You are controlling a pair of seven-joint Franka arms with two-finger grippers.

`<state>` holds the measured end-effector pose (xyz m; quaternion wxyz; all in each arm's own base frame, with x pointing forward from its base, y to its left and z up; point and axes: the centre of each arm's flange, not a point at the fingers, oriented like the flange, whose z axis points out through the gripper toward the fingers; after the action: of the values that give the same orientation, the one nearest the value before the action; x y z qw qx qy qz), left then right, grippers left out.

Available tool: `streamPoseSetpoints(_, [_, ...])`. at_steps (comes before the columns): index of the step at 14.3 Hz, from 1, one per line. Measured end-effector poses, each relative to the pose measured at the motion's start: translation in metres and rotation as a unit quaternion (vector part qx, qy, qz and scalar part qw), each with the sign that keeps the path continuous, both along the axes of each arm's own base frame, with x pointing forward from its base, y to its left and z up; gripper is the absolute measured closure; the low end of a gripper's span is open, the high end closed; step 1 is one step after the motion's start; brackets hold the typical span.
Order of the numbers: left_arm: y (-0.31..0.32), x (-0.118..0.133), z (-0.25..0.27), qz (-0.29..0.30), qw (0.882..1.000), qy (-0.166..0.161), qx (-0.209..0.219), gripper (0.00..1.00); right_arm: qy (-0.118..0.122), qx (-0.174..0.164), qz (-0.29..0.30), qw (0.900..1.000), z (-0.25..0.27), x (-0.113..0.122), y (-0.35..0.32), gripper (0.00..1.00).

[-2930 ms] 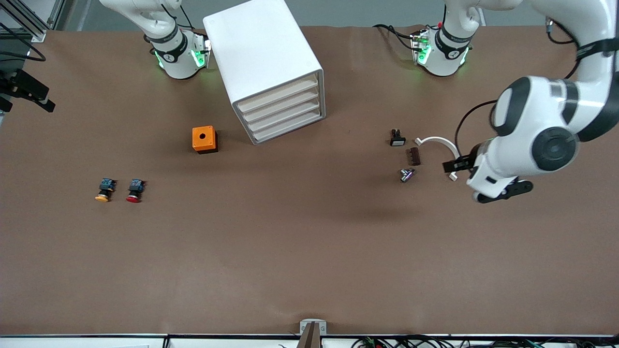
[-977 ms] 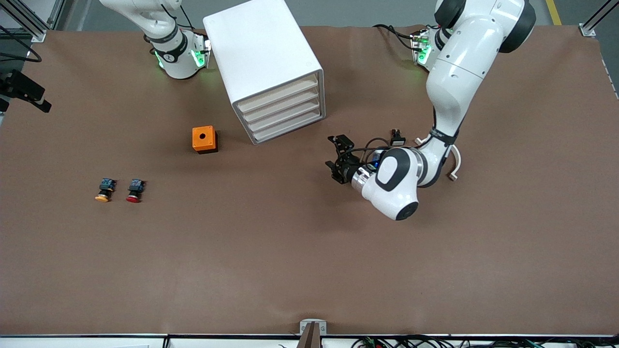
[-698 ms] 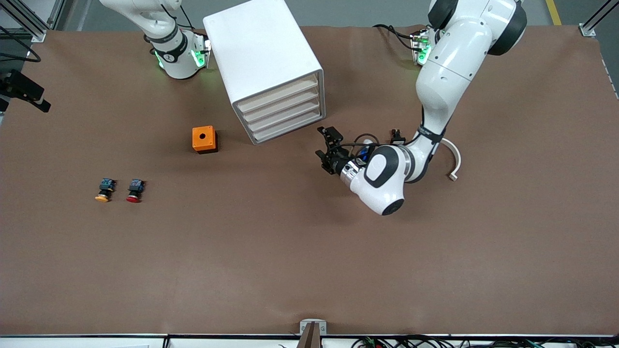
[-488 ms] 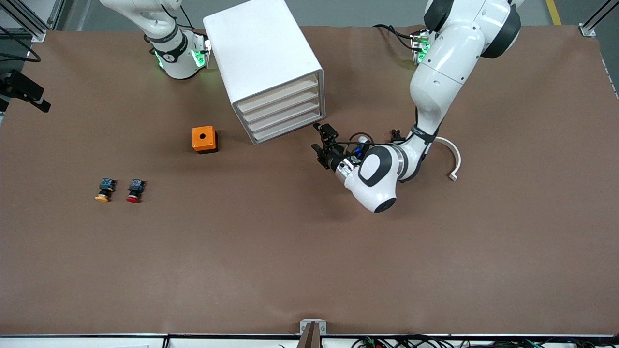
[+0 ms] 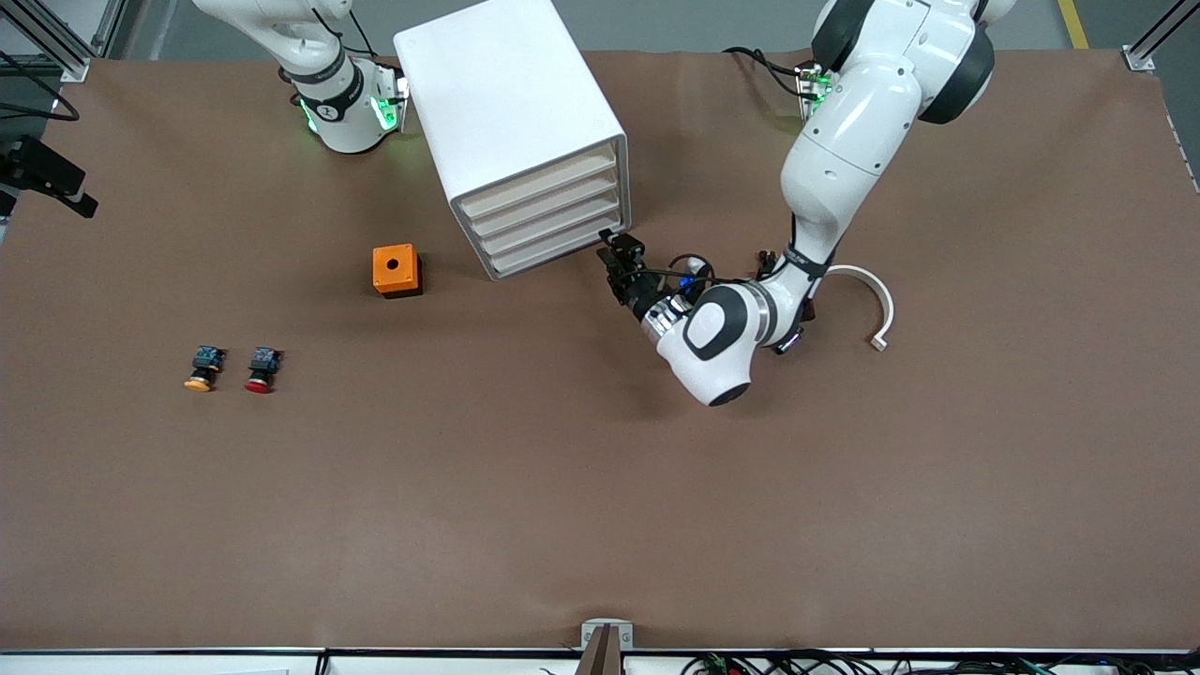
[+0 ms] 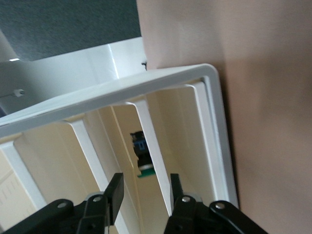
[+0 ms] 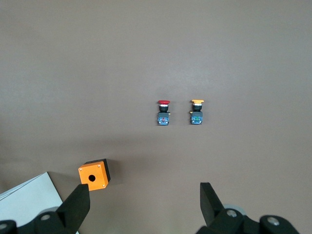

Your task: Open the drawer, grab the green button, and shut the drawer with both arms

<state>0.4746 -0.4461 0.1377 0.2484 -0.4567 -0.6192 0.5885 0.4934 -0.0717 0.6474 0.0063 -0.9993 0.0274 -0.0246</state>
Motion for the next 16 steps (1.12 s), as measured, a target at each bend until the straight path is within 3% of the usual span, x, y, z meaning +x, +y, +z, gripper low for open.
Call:
streamPoseSetpoints(9, [-0.022,-0.034,-0.022,-0.024,0.998,0.041,0.03,0.53,0.009,0.0,-0.015,1.0,-0.006,-0.001,-0.015,0.0])
streamPoseSetpoints(15, [-0.036,-0.061,-0.029,-0.05,0.996,0.058,0.041,0.56,0.055,0.001,-0.006,0.998,-0.058,0.031,-0.008,0.0])
streamPoseSetpoints(16, [-0.037,-0.063,-0.029,-0.051,0.996,0.06,0.043,0.62,0.059,0.001,-0.005,0.998,-0.067,0.038,-0.009,0.0])
